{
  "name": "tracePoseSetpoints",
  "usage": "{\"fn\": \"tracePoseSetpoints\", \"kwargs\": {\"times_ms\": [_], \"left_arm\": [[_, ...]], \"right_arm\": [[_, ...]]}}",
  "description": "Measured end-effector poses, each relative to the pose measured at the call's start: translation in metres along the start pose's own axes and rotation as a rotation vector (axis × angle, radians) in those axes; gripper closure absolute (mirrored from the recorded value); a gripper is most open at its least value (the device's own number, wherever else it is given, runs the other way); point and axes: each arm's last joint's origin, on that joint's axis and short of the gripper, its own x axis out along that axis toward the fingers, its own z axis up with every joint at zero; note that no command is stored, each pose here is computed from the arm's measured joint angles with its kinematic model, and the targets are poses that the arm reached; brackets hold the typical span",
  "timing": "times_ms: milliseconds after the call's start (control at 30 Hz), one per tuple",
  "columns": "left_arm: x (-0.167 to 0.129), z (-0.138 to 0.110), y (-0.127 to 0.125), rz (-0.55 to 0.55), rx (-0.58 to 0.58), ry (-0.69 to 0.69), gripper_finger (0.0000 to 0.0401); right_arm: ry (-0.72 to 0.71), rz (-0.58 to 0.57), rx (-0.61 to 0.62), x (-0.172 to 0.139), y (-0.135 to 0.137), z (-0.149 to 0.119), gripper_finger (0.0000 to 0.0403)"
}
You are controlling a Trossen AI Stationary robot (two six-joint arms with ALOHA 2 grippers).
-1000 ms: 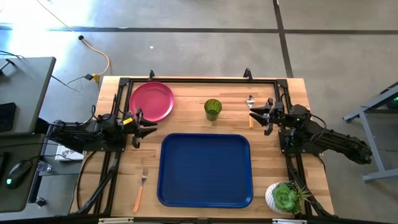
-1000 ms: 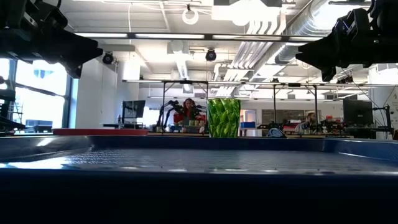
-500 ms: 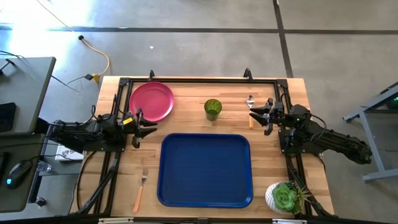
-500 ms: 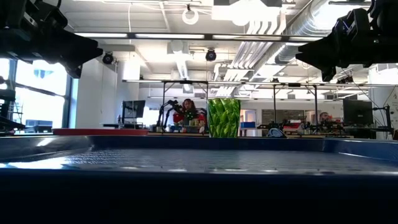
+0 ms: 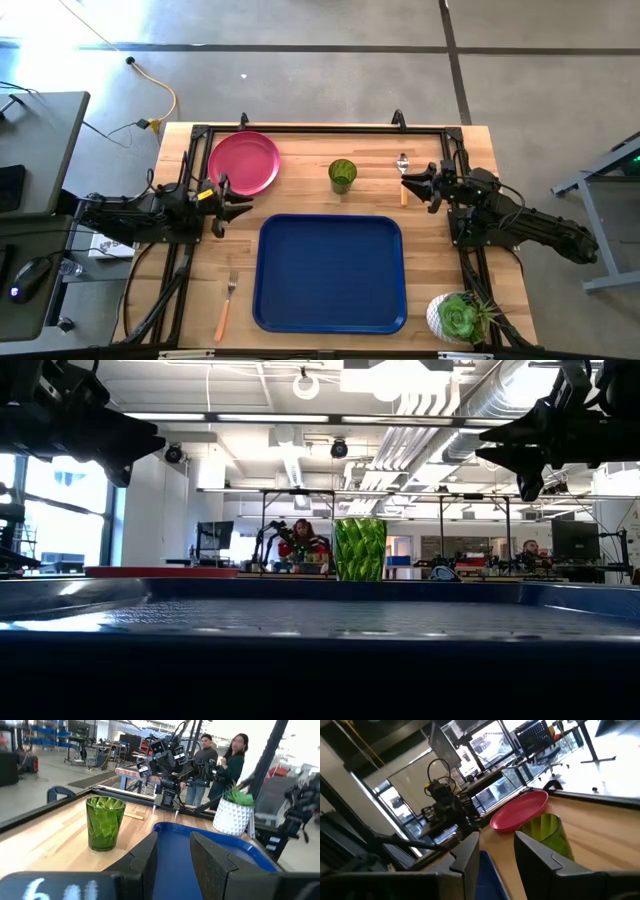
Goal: Pick and place plate/cup/fork/spoon on tray
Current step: Put the pink plate on the blue serving tray
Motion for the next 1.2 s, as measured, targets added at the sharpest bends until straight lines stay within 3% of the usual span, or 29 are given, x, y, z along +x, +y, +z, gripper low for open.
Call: {"fn": "tracePoseSetpoints", "kwargs": {"times_ms": [167,400,733,900,1200], "left_arm": [[0.0,0.007,0.0,0.025,-0.169,-0.082,0.0298],[-0.002,0.019,-0.002,0.014,-0.222,-0.207,0.0298],[-0.008,0.039,-0.004,0.006,-0.211,-0.422,0.0298],[-0.01,0.049,-0.005,0.042,-0.181,-0.451,0.0295],[-0.007,0.084,-0.013,0.083,-0.019,-0.446,0.0257]], "right_arm": [[0.001,0.0,0.056,0.0,0.0,0.0,0.0289],[0.0,0.0,0.056,0.0,0.0,0.0,0.0289],[-0.034,0.02,0.047,0.0,0.002,0.003,0.0289],[-0.082,0.053,0.034,0.0,0.005,0.008,0.0289],[-0.171,0.115,0.008,-0.002,0.011,0.017,0.0289]]}}
